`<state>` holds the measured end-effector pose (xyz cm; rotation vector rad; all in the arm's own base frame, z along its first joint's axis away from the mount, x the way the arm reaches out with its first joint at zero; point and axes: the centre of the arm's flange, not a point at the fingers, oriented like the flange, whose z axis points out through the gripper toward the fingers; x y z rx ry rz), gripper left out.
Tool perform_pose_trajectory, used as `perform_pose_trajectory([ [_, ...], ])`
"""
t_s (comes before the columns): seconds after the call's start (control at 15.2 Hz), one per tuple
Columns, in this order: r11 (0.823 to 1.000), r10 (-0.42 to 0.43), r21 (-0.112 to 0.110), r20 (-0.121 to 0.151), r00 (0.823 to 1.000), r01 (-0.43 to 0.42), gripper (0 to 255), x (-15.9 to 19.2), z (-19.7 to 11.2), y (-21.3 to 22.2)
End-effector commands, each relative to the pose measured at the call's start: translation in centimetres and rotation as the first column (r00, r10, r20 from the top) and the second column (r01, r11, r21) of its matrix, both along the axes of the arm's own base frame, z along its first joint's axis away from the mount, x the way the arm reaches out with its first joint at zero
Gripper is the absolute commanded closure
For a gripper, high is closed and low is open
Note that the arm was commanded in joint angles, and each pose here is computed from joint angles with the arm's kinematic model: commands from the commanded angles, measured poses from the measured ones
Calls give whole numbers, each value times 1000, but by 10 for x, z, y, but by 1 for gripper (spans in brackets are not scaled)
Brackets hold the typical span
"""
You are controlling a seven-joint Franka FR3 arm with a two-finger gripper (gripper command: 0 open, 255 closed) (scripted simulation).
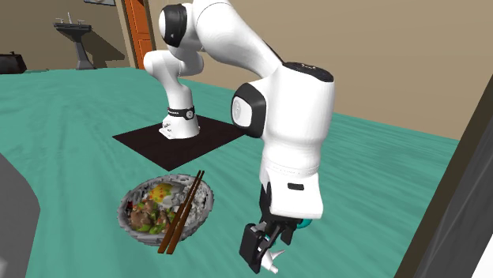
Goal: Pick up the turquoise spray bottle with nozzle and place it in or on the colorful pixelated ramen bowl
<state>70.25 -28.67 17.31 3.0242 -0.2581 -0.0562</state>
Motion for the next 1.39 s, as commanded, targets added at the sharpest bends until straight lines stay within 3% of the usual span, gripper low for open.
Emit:
perform_pose_trajectory([
  [0.0, 1000, 0, 0, 1, 1000, 0, 0, 0, -2, 1],
  [0.33, 1000, 0, 0, 1, 1000, 0, 0, 0, -2, 1],
  [0.4, 1000, 0, 0, 1, 1000, 0, 255, 0, -2, 1],
  [0.99, 1000, 0, 0, 1, 1000, 0, 255, 0, -2, 1],
  [1.32, 1000, 0, 0, 1, 1000, 0, 255, 0, 24, 1],
])
